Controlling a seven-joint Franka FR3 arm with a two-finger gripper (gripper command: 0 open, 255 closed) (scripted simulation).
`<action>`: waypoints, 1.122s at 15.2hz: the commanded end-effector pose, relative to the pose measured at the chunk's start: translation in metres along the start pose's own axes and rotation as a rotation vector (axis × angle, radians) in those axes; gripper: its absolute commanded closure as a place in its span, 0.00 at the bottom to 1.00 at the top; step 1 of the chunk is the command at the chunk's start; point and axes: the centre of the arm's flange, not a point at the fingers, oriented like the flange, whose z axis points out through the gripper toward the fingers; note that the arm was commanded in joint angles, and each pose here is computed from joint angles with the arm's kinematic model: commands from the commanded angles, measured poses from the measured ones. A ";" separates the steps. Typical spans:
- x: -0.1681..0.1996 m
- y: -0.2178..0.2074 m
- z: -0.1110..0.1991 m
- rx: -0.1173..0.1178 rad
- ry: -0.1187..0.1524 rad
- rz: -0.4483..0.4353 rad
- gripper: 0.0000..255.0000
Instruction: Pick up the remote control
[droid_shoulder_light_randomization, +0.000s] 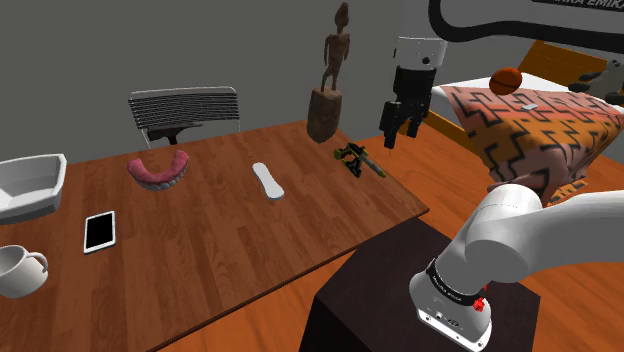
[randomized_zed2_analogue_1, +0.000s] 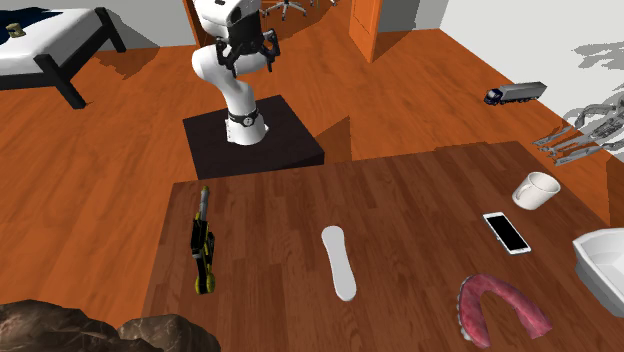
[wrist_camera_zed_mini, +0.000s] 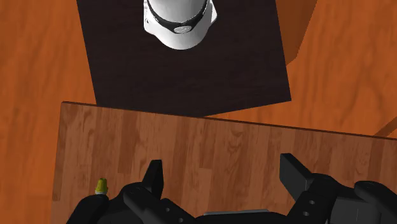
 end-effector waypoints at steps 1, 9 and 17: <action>0.000 0.000 0.000 0.000 0.000 0.000 0.00; 0.080 -0.023 0.057 0.002 0.035 0.015 0.00; 0.163 -0.044 0.112 0.003 0.071 0.031 0.00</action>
